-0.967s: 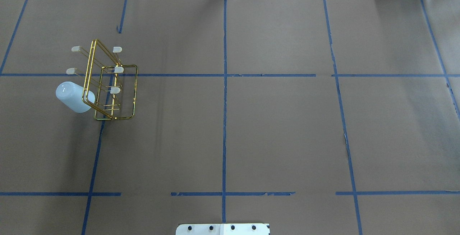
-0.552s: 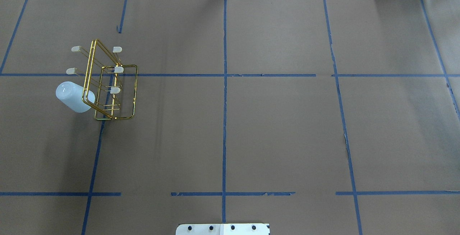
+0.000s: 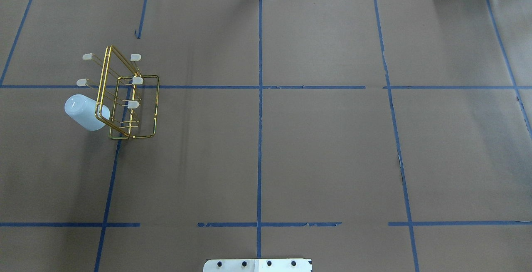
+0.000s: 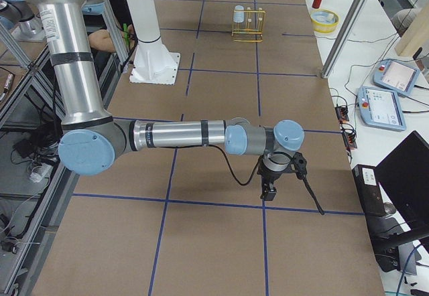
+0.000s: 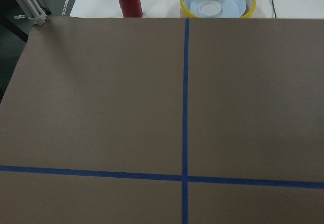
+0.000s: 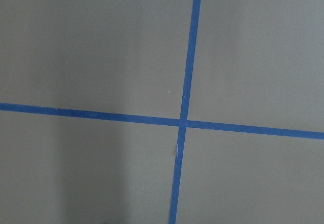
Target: Hang cup on cup holder
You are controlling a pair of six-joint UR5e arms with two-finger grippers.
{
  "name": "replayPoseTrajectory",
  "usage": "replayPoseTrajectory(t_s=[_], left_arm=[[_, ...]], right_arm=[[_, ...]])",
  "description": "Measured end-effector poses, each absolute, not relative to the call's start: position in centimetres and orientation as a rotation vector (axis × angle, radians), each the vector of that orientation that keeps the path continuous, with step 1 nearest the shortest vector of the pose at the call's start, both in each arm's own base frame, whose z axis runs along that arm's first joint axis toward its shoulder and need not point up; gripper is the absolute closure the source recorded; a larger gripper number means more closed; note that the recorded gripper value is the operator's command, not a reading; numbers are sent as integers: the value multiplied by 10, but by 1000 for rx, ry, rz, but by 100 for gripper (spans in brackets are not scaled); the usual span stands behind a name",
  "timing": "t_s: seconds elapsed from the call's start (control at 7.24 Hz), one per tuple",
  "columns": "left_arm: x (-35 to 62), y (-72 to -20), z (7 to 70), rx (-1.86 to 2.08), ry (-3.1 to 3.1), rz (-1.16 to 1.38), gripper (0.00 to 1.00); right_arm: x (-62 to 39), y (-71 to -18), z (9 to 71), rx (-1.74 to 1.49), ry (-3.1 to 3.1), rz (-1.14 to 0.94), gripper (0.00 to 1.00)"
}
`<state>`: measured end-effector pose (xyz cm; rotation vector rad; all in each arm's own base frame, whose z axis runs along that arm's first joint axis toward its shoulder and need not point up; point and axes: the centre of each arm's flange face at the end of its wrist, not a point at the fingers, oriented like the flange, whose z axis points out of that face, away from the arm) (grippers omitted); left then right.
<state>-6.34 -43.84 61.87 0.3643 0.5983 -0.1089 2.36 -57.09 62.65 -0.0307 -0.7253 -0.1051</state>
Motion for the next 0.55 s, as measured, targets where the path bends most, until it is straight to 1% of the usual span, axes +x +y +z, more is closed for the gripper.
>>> replayPoseTrajectory(t_s=[0.55], left_arm=[[-79,-427,643,196,626,128,0]], right_arm=[[24,-571,626,-30,-725,-105,0]])
